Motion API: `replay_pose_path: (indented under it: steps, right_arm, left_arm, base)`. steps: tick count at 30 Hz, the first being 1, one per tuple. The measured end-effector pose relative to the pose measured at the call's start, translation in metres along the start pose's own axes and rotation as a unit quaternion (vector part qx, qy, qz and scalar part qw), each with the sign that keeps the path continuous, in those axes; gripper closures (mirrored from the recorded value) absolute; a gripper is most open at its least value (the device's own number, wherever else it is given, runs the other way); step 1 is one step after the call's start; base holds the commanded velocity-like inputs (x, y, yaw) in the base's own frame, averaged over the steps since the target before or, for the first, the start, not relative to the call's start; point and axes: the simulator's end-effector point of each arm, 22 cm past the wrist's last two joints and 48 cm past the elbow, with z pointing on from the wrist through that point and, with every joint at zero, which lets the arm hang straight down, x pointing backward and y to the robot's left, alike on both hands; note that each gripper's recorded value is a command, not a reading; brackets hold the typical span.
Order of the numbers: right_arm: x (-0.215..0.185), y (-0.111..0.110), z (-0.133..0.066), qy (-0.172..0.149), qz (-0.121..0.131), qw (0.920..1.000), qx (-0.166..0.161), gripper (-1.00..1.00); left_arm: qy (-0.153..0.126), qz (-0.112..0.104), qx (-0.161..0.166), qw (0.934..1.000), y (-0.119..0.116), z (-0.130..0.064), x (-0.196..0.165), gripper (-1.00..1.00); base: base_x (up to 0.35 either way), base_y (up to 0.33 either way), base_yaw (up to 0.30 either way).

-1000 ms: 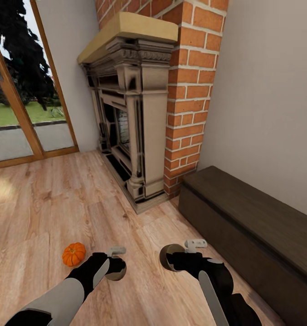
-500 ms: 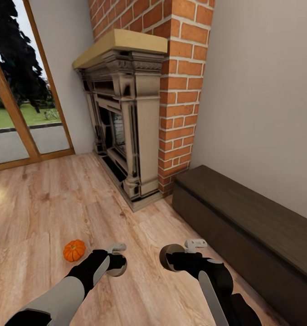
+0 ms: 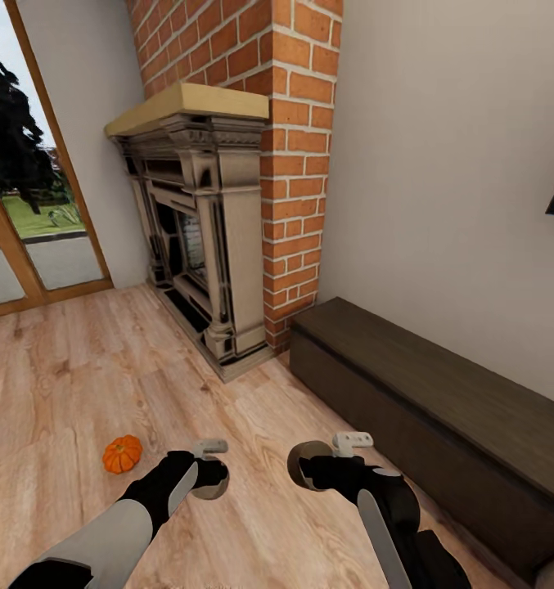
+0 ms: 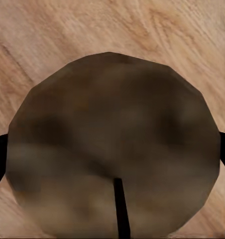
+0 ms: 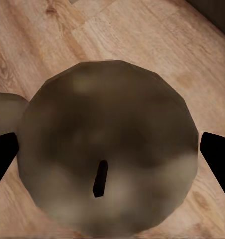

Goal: Place each of the two pumpkins and all three candles from the living room inside a cabinet in the living room (use any cabinet), then make sure every cabinet is closed, and position the cauldron so it is next to a table in the living room.

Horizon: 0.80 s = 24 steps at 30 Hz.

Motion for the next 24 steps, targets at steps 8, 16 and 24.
replay_pose_path:
  steps: [8,16,24]
  right_arm:
    - [-0.018,0.005,-0.013,-0.005,-0.002,1.0000,0.000,1.00]
    - [-0.035,0.009,-0.027,-0.010,-0.004,0.9999,-0.001,1.00]
    - [-0.053,0.014,-0.041,-0.016,-0.005,0.9999,-0.001,1.00]
  left_arm:
    - [-0.005,0.000,0.000,1.0000,-0.001,-0.018,-0.015,1.00]
    - [-0.010,0.000,0.000,0.9999,-0.003,-0.036,-0.031,1.00]
    - [-0.017,0.001,0.000,0.9999,-0.004,-0.055,-0.046,1.00]
  base:
    - [-0.341,0.000,-0.159]
    - [-0.336,0.000,-0.128]
    - [-0.110,0.000,-0.101]
